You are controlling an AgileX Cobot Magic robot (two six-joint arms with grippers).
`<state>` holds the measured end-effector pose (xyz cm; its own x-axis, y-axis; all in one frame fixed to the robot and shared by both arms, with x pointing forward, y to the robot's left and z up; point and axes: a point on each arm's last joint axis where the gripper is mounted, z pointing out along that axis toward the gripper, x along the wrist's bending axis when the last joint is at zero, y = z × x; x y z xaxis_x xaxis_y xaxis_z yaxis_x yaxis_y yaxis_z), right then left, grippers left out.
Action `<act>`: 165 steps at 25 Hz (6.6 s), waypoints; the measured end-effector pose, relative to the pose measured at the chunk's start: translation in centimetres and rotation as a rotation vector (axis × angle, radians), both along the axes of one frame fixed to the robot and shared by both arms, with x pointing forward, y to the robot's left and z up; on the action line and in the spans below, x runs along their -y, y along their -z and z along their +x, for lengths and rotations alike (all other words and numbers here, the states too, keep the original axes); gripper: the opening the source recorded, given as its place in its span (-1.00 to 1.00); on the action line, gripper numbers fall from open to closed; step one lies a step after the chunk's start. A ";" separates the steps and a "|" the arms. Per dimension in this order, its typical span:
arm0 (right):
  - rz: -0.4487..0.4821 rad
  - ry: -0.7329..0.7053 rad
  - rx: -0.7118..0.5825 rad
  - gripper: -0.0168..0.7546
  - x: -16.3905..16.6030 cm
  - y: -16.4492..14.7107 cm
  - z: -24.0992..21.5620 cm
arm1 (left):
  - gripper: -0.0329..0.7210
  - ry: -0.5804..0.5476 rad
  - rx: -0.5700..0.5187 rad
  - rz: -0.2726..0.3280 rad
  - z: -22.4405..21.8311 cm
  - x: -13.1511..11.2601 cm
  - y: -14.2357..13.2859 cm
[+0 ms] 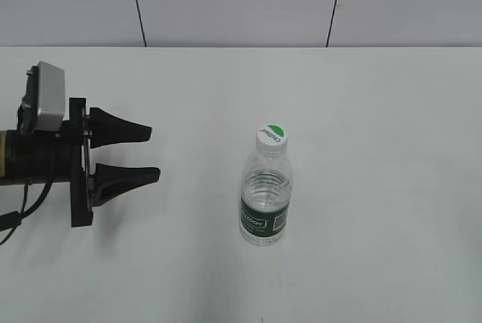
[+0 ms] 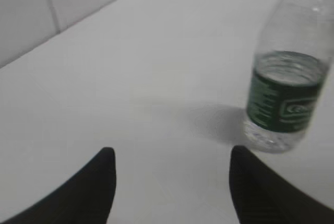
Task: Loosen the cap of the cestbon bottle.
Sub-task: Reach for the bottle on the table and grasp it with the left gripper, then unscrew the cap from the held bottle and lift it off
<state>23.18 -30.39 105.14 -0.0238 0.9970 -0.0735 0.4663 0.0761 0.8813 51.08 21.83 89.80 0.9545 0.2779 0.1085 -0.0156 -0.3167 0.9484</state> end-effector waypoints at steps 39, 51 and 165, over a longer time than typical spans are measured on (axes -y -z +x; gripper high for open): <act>0.000 0.000 0.000 0.47 0.0 0.0 0.0 | 0.54 0.250 -0.096 0.073 1.4 9.1 1.6; 0.000 0.000 0.000 0.47 0.0 0.0 0.0 | 0.49 0.309 -0.079 0.110 0.9 11.7 1.4; 0.193 -0.050 -0.786 0.01 -3.2 -5.4 26.8 | 0.08 0.218 -0.134 0.246 0.4 14.7 2.2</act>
<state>49.99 -27.19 110.53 -0.0418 0.9868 0.1566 0.9547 -0.0068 0.2975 51.47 7.12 87.63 0.9988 0.0471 0.0163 0.0117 -0.5389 0.8423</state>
